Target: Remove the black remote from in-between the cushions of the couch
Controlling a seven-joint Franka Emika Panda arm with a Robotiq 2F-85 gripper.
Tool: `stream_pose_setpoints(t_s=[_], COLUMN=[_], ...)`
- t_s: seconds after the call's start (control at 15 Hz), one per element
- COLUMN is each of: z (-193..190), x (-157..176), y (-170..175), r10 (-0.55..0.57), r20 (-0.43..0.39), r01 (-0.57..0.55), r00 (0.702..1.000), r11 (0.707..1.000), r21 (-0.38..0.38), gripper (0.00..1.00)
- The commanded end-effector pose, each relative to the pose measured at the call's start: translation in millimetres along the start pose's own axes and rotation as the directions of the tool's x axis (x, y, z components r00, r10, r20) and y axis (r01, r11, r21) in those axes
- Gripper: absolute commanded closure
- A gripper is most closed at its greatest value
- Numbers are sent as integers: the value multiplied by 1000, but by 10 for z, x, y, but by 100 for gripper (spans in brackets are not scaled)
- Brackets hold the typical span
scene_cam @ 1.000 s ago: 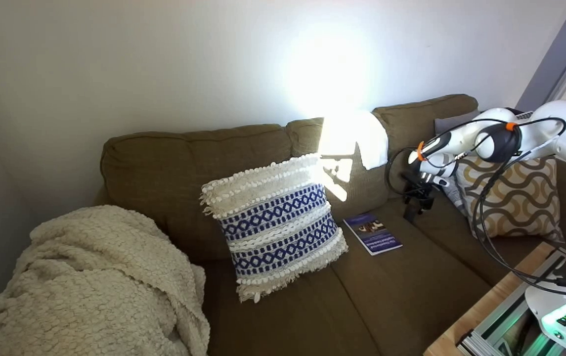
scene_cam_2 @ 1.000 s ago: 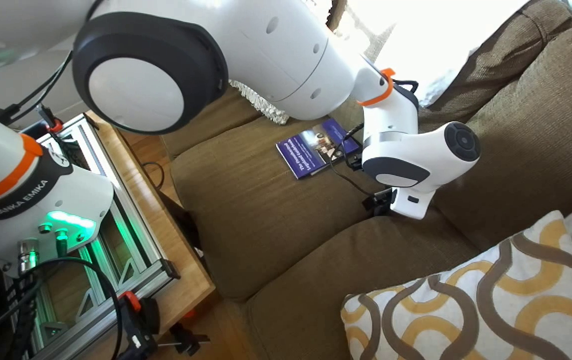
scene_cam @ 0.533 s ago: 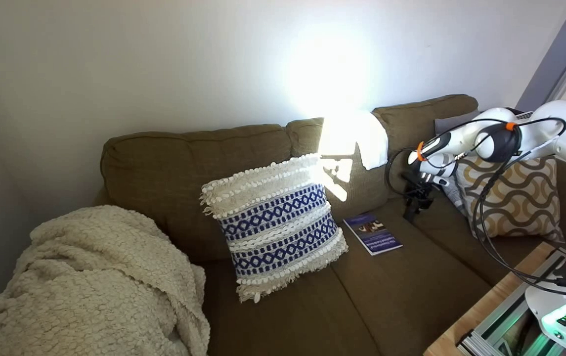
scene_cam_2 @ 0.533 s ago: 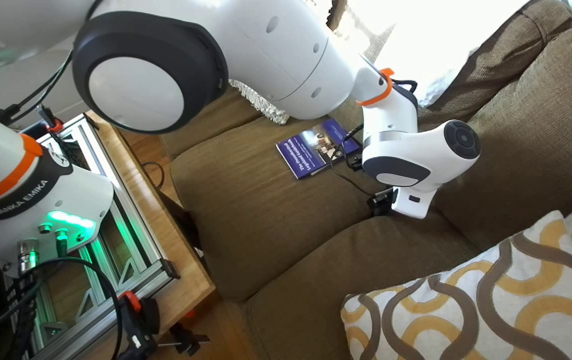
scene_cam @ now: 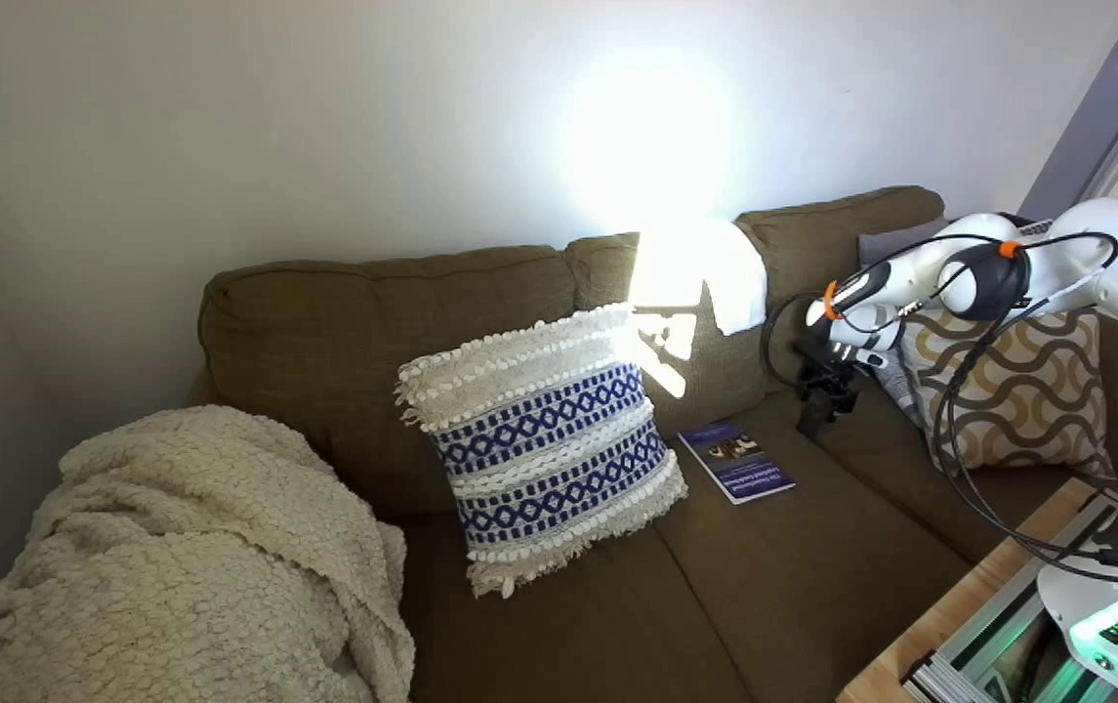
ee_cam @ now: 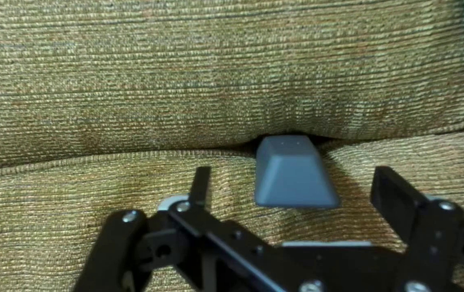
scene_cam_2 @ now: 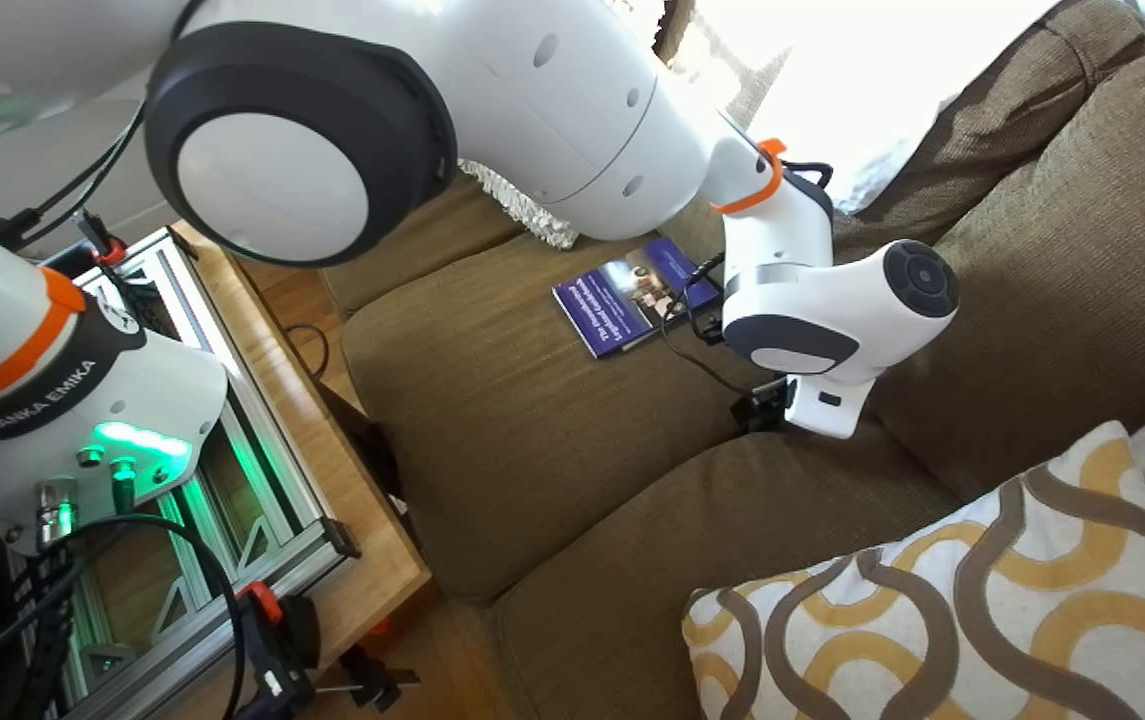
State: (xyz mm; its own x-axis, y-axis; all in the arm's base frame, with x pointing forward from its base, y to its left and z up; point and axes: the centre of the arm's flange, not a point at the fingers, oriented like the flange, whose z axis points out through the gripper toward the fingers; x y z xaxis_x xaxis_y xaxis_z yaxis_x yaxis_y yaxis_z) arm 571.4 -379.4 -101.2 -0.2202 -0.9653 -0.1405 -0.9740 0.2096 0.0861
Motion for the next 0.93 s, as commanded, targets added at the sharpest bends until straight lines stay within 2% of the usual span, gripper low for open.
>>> stream_pose_setpoints(t_s=[0.0,0.13,0.4,0.53,0.87], z=[350,362,378,365,206], x=[202,206,202,202,173], y=[-269,-267,-266,-284,-209], r10=[-13,-15,-21,-21,-17], r20=[-14,-13,-11,-10,-9], r01=[13,15,21,21,17], r00=[1000,1000,1000,1000,1000], r11=[1000,1000,1000,1000,999], r21=[8,4,2,12,28], gripper=[25,28,61,73,73])
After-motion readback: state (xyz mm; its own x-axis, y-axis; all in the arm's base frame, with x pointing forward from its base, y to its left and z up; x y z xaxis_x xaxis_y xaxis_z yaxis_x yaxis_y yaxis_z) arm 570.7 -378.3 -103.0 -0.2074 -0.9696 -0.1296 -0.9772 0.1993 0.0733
